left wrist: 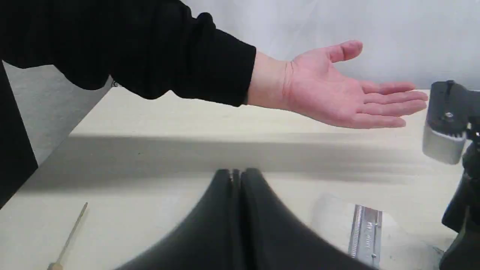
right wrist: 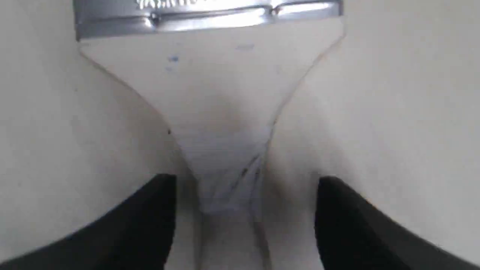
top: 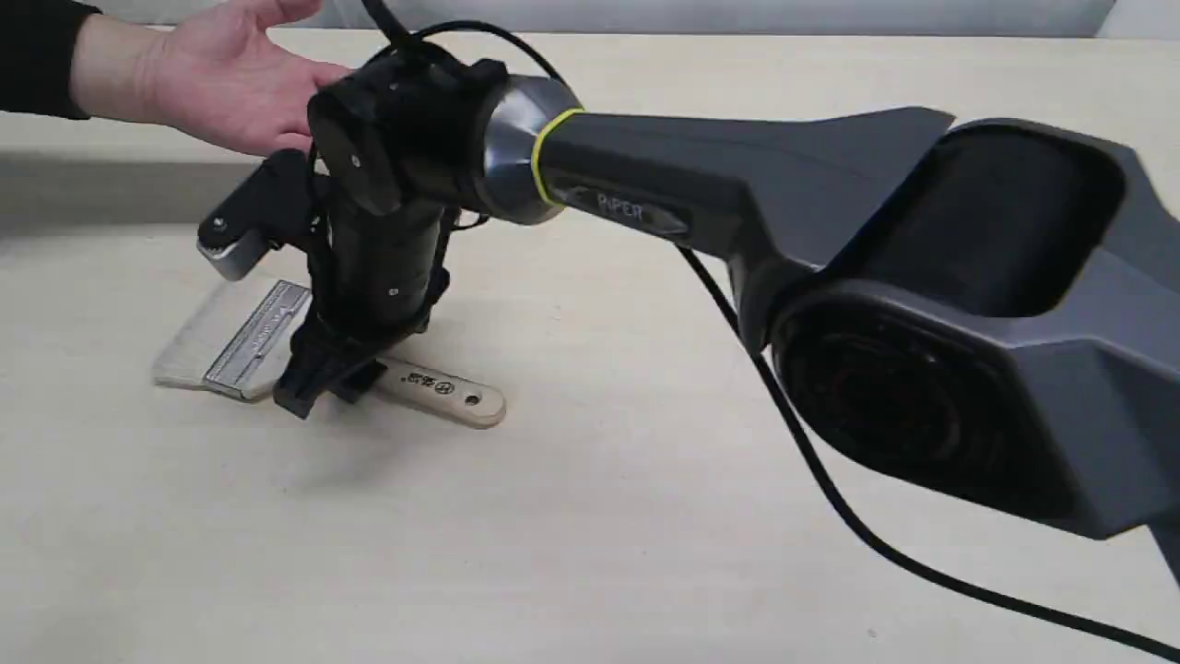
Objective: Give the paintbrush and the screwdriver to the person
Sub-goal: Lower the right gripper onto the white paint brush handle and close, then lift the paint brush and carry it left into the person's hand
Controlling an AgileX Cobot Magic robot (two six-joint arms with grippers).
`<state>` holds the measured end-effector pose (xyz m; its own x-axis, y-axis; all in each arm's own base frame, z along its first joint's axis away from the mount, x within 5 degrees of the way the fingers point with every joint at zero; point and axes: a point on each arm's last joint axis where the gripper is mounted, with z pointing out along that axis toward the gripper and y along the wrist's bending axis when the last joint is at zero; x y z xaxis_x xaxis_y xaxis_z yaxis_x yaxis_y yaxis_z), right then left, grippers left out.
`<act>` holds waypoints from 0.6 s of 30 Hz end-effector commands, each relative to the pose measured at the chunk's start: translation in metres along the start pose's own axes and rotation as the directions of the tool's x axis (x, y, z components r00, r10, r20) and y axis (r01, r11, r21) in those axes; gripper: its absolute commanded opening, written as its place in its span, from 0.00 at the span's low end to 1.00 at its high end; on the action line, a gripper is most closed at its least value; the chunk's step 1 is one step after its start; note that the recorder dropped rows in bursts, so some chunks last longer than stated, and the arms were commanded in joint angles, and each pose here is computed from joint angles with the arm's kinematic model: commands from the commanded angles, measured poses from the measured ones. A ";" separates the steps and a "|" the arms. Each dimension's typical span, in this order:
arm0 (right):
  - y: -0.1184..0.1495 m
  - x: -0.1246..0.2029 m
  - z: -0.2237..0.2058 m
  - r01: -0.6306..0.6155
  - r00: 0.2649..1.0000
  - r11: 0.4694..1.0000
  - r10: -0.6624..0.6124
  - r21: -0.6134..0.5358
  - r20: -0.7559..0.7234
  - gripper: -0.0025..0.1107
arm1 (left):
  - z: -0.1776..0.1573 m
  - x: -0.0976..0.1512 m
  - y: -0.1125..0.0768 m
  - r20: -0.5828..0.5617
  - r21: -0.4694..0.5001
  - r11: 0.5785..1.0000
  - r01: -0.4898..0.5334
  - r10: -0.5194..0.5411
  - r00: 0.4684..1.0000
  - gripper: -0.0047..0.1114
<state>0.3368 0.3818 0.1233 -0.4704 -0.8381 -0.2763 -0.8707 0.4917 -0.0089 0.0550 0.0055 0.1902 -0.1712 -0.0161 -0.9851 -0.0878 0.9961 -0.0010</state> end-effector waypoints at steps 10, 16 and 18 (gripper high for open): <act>-0.004 0.008 0.028 -0.012 0.999 1.000 0.012 -0.006 -0.042 0.14 | 0.000 0.000 0.000 0.011 0.007 1.000 0.003 -0.003 1.000 0.04; -0.003 0.008 0.021 -0.025 0.998 1.000 0.024 -0.018 -0.052 0.06 | 0.000 0.000 0.000 0.008 0.007 1.000 0.005 -0.005 1.000 0.04; -0.002 0.007 0.010 -0.023 0.998 1.000 0.022 -0.020 -0.056 0.06 | 0.000 0.000 0.000 0.010 0.007 1.000 0.005 -0.005 1.000 0.04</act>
<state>0.3381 0.3855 0.1158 -0.4822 -0.8279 -0.2866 -0.8654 0.5009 0.0091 0.0550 0.0055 0.1902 -0.1712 -0.0161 -0.9851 -0.0878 0.9961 -0.0010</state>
